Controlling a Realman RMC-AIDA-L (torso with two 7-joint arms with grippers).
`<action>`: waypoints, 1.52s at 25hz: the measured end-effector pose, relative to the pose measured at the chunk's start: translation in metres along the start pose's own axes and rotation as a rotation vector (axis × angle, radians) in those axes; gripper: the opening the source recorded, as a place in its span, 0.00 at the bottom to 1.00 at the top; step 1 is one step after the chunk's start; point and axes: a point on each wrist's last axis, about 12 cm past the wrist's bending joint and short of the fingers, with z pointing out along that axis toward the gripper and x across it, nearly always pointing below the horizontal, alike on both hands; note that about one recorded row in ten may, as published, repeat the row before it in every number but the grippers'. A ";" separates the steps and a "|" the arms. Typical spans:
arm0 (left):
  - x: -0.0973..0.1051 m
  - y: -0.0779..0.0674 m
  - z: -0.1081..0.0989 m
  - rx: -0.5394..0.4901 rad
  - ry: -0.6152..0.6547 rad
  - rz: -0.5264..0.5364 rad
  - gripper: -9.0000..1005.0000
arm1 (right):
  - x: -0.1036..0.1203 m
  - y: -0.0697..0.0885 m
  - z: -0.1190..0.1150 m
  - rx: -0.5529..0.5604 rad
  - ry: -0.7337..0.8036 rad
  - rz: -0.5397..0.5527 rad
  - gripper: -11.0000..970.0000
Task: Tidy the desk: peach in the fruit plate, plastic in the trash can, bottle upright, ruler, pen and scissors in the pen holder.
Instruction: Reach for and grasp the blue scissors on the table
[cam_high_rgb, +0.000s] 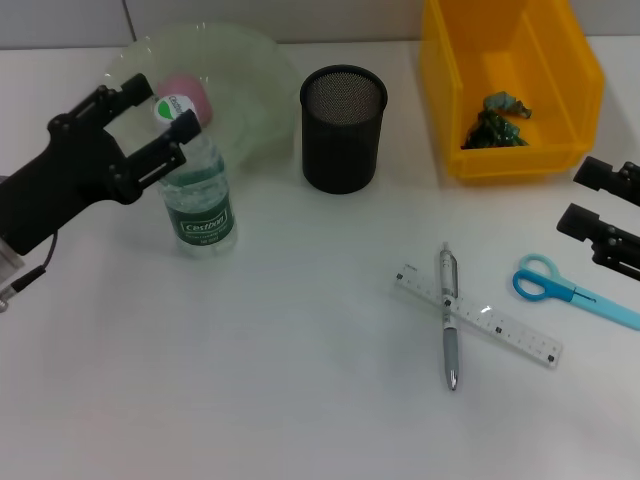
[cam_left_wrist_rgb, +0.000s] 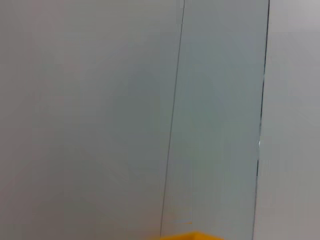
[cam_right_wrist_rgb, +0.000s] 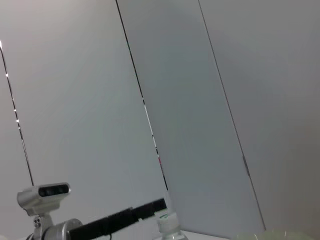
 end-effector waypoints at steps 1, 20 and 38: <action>0.000 0.000 0.000 0.000 0.000 0.000 0.72 | 0.000 0.000 0.000 0.000 0.000 0.000 0.72; -0.011 -0.030 -0.009 0.527 0.153 -0.061 0.75 | -0.035 -0.027 0.022 -0.091 0.243 0.053 0.72; 0.016 -0.040 0.017 0.528 0.333 -0.074 0.74 | -0.063 -0.014 0.168 0.096 1.239 -0.088 0.72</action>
